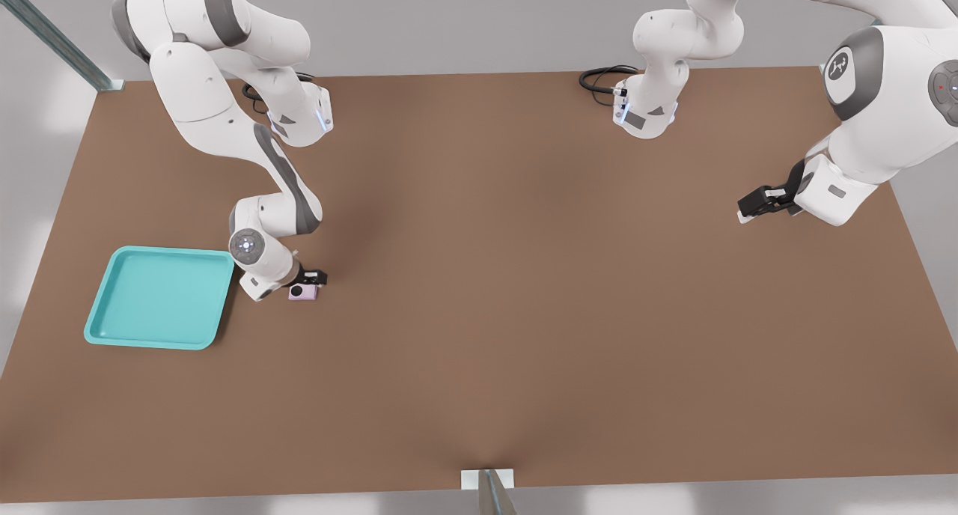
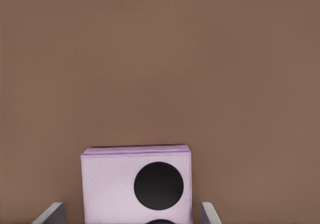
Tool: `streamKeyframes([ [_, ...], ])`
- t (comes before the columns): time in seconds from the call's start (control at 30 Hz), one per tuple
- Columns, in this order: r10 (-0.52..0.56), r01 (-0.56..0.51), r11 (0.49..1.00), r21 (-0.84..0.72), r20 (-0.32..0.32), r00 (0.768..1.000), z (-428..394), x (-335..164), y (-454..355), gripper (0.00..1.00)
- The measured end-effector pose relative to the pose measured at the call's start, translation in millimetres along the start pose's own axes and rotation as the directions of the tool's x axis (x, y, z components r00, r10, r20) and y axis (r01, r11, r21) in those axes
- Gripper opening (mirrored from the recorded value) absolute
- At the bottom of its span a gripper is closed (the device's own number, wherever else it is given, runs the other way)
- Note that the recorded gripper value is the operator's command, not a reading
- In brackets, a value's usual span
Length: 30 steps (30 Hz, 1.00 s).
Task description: Keep left arm still and place phone on the tray with right arm
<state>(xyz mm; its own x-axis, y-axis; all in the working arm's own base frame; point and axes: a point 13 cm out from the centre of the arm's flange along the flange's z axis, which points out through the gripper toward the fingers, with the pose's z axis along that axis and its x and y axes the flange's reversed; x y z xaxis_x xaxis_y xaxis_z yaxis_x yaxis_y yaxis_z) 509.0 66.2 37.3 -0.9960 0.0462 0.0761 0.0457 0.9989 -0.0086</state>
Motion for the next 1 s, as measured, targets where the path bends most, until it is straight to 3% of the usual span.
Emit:
streamKeyframes([
  [0.33, -0.011, 0.011, 1.000, -0.005, -0.011, 1.000, 15.6, 2.1, -0.9, 1.00],
  [0.47, -0.017, 0.017, 1.000, -0.008, -0.007, 1.000, 16.5, 1.4, -0.5, 0.83],
  [0.6, -0.028, 0.028, 1.000, -0.011, -0.002, 1.000, 14.8, 0.1, 0.3, 0.73],
  [0.9, -0.038, 0.039, 0.999, -0.019, 0.039, 0.998, -10.0, -11.1, -2.4, 0.73],
  [1.0, 0.007, -0.006, 1.000, -0.022, 0.074, 0.997, -33.4, -23.3, -33.8, 0.73],
])
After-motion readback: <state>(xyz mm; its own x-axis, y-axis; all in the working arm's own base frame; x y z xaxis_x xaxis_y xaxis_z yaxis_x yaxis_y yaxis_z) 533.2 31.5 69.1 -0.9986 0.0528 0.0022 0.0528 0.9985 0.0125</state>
